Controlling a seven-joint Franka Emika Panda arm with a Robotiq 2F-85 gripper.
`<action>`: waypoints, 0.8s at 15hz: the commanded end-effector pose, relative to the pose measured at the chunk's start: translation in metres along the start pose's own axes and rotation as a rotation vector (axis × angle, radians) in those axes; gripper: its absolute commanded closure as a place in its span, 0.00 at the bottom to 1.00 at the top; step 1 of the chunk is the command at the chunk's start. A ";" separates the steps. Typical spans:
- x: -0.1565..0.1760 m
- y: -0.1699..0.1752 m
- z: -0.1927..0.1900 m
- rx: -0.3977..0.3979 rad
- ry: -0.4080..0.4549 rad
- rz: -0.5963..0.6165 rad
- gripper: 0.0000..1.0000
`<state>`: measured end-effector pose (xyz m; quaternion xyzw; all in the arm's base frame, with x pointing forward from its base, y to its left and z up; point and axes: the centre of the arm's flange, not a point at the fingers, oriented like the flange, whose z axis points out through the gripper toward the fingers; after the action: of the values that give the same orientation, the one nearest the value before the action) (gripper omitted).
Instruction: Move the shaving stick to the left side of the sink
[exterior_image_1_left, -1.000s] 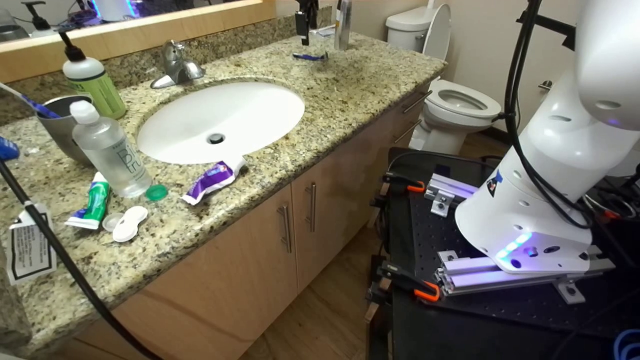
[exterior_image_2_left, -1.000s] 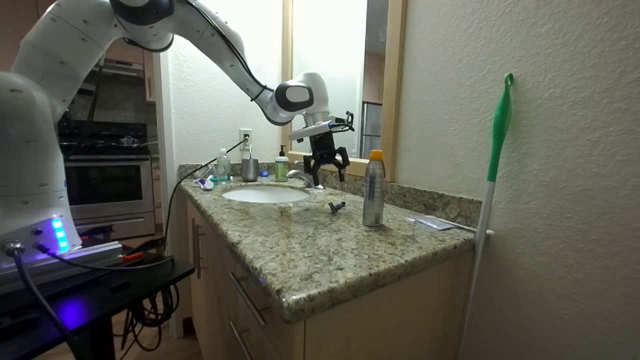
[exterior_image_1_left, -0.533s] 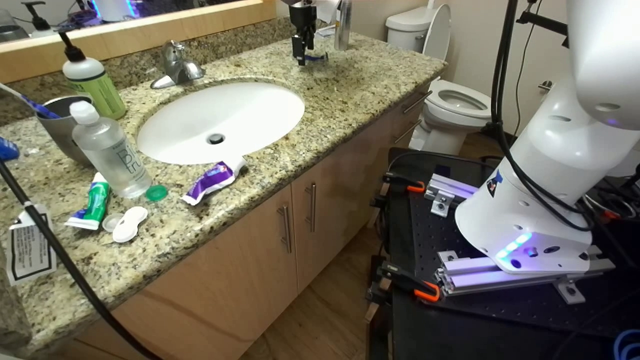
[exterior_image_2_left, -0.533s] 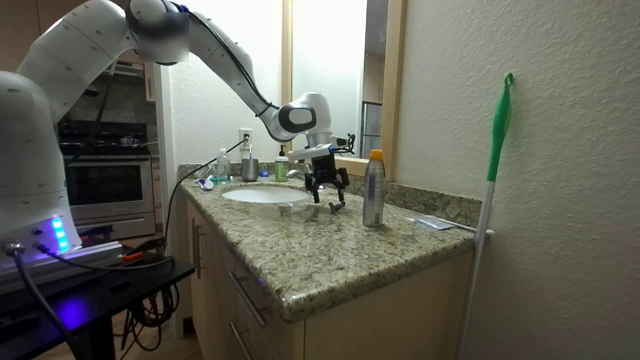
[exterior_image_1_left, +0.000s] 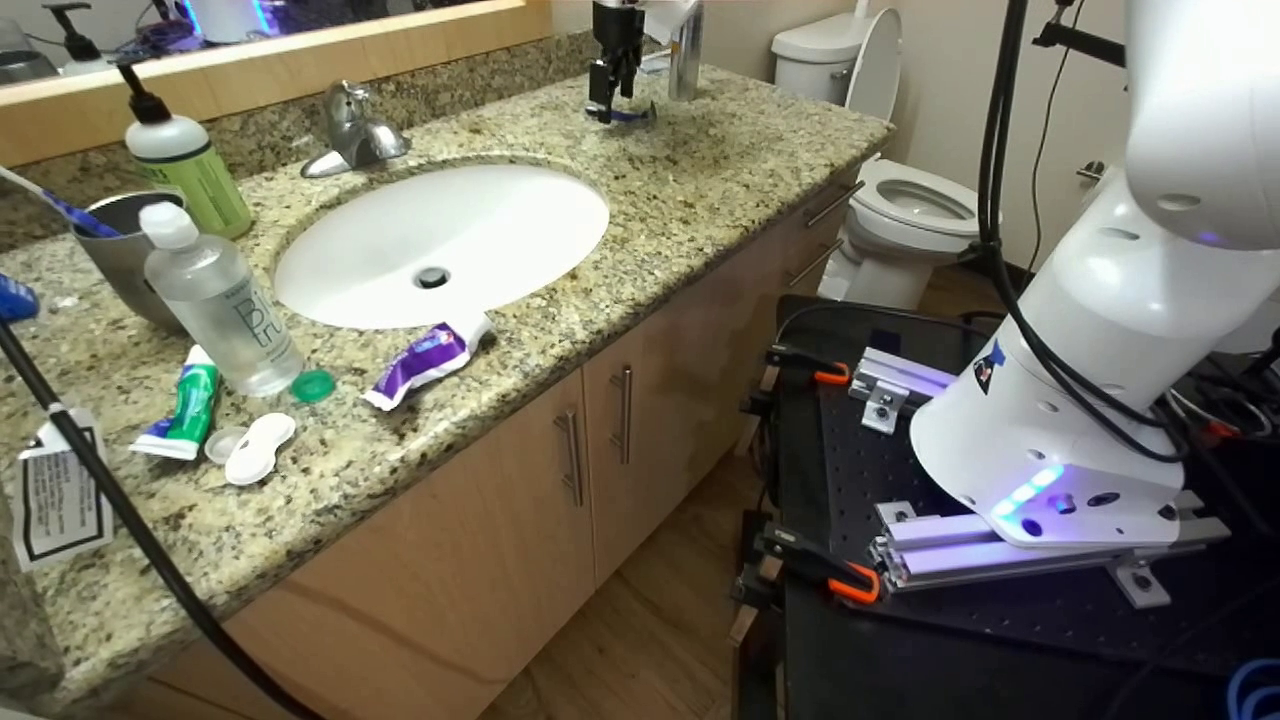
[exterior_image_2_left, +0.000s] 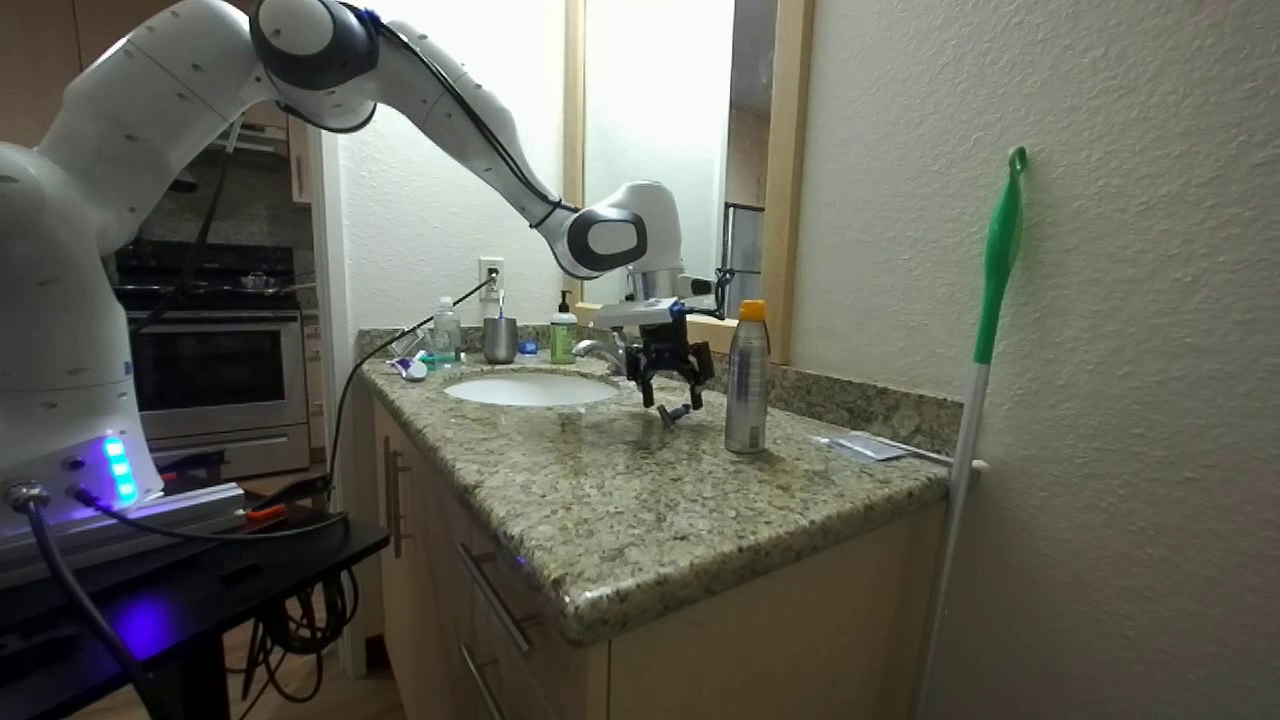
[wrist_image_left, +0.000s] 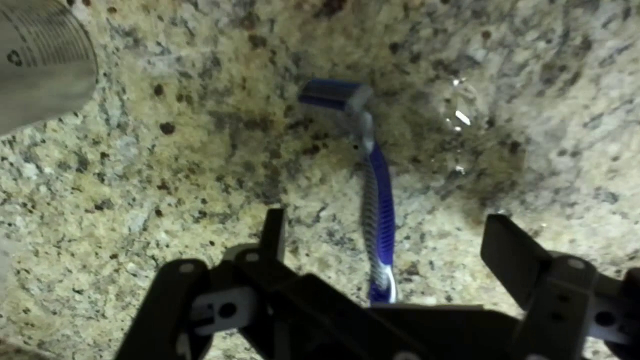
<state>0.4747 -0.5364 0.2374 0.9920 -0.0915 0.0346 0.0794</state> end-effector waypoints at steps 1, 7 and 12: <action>-0.002 0.005 0.002 0.004 0.004 0.011 0.00; 0.010 -0.035 0.007 0.118 -0.001 -0.033 0.40; 0.014 -0.036 0.004 0.141 -0.009 -0.035 0.76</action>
<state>0.5003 -0.5070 0.2341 0.9959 -0.0769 0.0371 0.0302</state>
